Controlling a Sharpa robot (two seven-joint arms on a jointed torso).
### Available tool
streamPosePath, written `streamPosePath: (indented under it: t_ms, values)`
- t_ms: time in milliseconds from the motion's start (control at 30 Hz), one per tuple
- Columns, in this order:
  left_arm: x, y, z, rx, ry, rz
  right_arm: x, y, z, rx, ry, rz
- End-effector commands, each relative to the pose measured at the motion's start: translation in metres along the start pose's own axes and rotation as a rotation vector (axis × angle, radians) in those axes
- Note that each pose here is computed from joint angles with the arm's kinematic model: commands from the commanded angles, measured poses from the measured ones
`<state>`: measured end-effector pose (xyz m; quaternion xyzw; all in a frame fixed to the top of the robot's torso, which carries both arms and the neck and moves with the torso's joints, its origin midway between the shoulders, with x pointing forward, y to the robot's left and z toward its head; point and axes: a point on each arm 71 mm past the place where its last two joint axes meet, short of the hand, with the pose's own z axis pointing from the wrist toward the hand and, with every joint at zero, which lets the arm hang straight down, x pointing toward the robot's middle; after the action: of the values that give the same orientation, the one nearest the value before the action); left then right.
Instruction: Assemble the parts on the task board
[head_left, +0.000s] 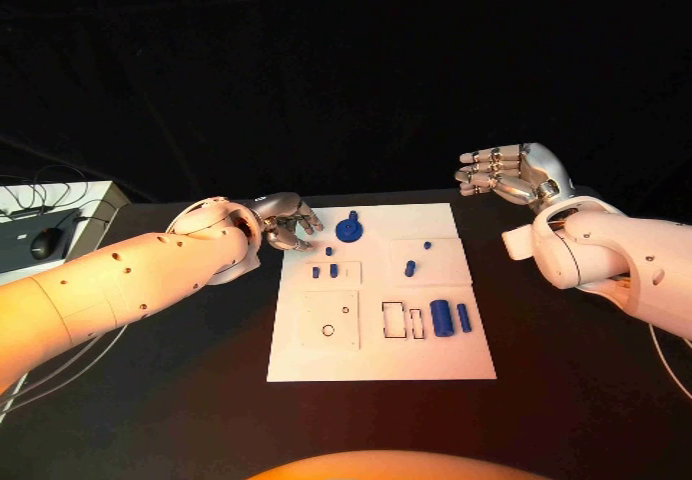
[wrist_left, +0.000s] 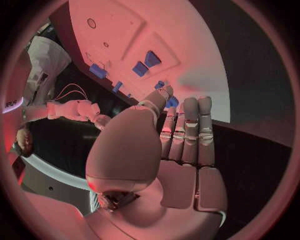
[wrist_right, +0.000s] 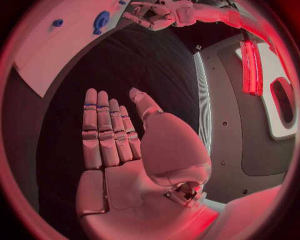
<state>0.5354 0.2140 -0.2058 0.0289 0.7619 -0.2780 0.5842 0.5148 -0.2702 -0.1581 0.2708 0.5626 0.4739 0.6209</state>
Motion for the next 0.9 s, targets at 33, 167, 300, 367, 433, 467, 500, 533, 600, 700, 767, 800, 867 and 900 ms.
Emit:
streamPosePath:
  t_ms: [33, 167, 300, 367, 433, 467, 500, 533, 600, 700, 767, 800, 867, 900]
  values:
    - [-0.0044, 0.0009, -0.0025, 0.002, -0.028, -0.035, 0.005, 0.001, 0.0, -0.032, 0.092, -0.099]
    - [-0.0113, 0.0044, -0.0065, 0.004, -0.073, -0.129, 0.009, 0.001, -0.001, -0.042, 0.16, -0.187]
    - [-0.0159, 0.0093, -0.0132, 0.001, -0.133, -0.309, 0.016, -0.001, -0.004, -0.045, 0.246, -0.287]
    - [-0.0166, 0.0134, -0.019, -0.008, -0.169, -0.471, 0.02, -0.002, -0.006, -0.045, 0.302, -0.365]
    - [-0.0158, 0.017, -0.0246, -0.017, -0.199, -0.631, 0.024, -0.004, -0.008, -0.044, 0.345, -0.448]
    - [-0.0151, 0.0185, -0.027, -0.021, -0.209, -0.698, 0.025, -0.005, -0.009, -0.043, 0.36, -0.486]
    - [-0.014, 0.0203, -0.0299, -0.026, -0.22, -0.777, 0.027, -0.006, -0.01, -0.042, 0.376, -0.535]
    - [-0.0129, 0.0214, -0.0322, -0.029, -0.226, -0.836, 0.029, -0.006, -0.011, -0.041, 0.386, -0.575]
    - [-0.01, 0.0233, -0.0372, -0.033, -0.234, -0.949, 0.032, -0.008, -0.012, -0.042, 0.405, -0.665]
    - [-0.0051, 0.0248, -0.0442, -0.032, -0.238, -1.074, 0.036, -0.009, -0.014, -0.045, 0.417, -0.795]
    - [-0.0025, 0.0249, -0.0478, -0.028, -0.238, -1.127, 0.038, -0.01, -0.015, -0.049, 0.416, -0.867]
    - [-0.0011, 0.0247, -0.0495, -0.025, -0.237, -1.148, 0.039, -0.01, -0.016, -0.051, 0.413, -0.902]
    - [0.0011, 0.0241, -0.0522, -0.016, -0.234, -1.181, 0.041, -0.011, -0.016, -0.055, 0.401, -0.964]
    - [0.0019, 0.0238, -0.053, -0.013, -0.233, -1.192, 0.042, -0.01, -0.016, -0.057, 0.394, -0.984]
